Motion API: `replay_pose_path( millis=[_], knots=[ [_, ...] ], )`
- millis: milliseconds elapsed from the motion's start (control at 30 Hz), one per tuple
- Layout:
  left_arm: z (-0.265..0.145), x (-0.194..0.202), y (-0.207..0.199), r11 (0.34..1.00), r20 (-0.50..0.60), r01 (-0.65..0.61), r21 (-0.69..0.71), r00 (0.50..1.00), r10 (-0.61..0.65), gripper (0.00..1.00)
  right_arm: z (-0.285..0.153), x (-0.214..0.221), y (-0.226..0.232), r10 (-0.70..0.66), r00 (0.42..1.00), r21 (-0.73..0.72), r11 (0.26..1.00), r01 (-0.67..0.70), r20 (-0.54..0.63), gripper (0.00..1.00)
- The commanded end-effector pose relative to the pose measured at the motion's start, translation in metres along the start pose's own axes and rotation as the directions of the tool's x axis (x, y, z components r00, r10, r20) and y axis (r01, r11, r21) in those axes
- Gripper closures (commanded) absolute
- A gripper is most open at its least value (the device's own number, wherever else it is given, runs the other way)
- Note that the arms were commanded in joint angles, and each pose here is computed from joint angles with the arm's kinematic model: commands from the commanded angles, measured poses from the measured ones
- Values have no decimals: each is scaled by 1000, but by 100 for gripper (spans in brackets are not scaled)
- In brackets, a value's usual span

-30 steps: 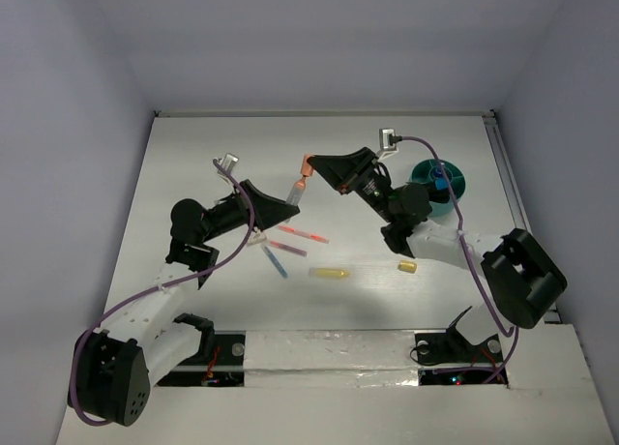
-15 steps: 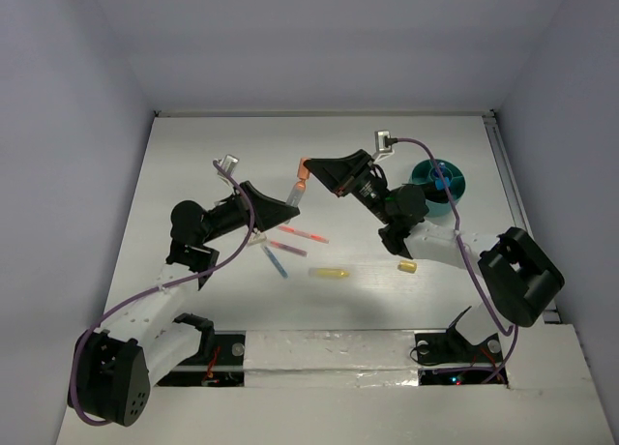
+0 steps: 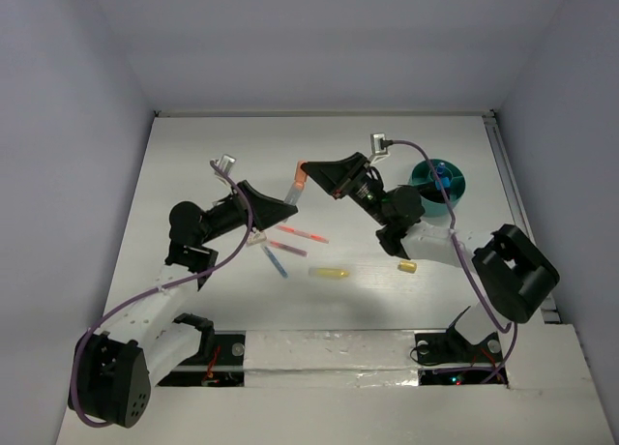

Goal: Sort the stationery into containers
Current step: Close the pen cap on the pen.

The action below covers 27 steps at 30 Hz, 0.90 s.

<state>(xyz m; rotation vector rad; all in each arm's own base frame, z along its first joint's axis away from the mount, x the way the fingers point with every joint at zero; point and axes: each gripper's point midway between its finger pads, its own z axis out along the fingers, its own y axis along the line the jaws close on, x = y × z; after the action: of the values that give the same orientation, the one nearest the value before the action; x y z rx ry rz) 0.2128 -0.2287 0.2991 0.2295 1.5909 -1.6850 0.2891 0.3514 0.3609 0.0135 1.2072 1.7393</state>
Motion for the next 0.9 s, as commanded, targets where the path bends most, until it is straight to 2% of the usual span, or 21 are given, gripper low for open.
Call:
replay_pose_path(
  millis=[0,233,667,867],
  knots=[
    [-2,-11,-21,993,50,-95,67,995,92,100,-7,-20,60,-30,992,-261,963,61,124,100],
    [-3,-15,-25,992,74,-100,73,993,95,100,-6,-14,60,-11,991,-278,959,47,131,100],
    [-11,-35,-32,989,253,-132,65,961,112,100,-20,-9,78,14,984,-283,958,37,177,98],
    [-10,-36,-30,988,256,-137,67,960,116,100,-21,-1,83,37,989,-303,953,7,140,98]
  ],
)
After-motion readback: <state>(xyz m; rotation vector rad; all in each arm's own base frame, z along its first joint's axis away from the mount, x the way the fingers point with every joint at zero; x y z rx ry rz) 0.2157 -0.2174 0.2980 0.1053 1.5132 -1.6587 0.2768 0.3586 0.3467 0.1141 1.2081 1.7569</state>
